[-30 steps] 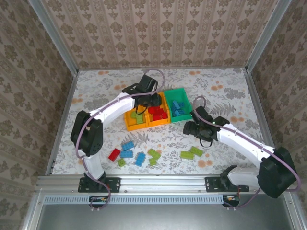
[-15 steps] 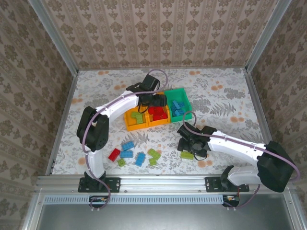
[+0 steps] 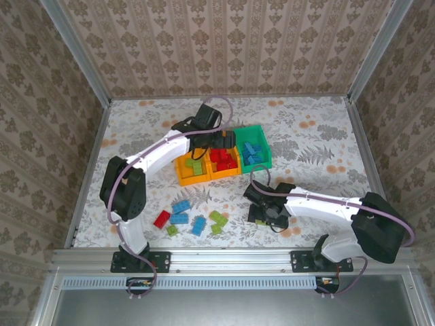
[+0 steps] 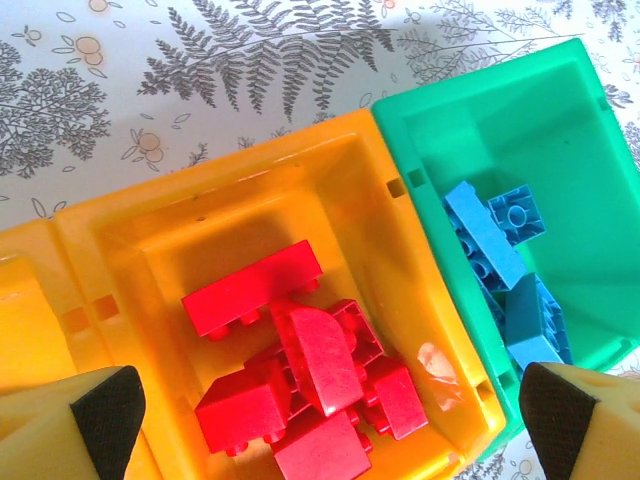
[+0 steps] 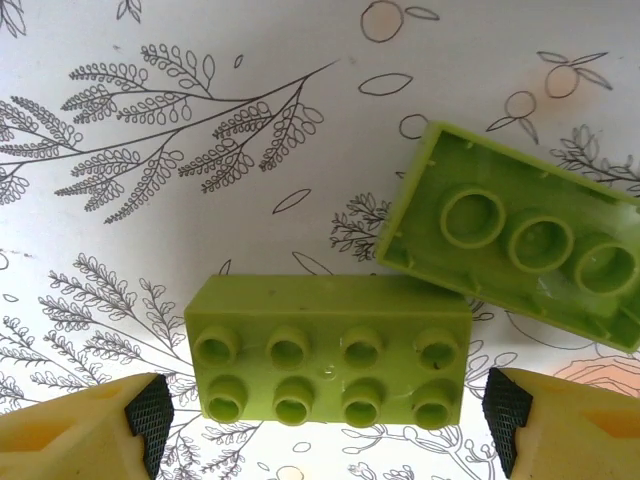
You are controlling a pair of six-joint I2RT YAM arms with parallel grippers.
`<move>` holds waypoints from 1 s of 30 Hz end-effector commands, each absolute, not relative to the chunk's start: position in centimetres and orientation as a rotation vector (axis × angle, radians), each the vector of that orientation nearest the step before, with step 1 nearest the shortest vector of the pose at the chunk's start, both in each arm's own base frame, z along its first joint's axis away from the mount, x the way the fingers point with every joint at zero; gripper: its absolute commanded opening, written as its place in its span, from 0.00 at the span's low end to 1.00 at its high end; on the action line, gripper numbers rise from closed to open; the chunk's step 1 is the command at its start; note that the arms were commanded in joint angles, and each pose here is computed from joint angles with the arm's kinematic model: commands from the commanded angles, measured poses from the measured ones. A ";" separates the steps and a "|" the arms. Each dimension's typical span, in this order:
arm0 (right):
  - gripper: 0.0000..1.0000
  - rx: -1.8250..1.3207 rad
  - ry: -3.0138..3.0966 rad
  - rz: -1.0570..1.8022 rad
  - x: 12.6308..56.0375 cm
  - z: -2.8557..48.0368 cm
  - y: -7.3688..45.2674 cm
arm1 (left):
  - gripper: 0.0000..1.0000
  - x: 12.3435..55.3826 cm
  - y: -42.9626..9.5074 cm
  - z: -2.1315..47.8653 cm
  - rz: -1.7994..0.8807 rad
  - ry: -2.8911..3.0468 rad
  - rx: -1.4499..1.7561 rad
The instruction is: Sort the legos into containers by color
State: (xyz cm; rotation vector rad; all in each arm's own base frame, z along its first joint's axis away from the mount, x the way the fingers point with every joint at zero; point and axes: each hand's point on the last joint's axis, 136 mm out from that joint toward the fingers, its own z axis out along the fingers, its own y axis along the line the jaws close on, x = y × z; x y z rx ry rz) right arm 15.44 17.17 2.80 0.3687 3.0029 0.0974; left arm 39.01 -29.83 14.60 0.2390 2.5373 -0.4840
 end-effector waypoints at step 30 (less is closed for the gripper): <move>0.58 -0.052 2.759 0.316 22.7 10.5 24.4 | 1.00 38.1 -22.1 15.6 -0.364 2.506 0.032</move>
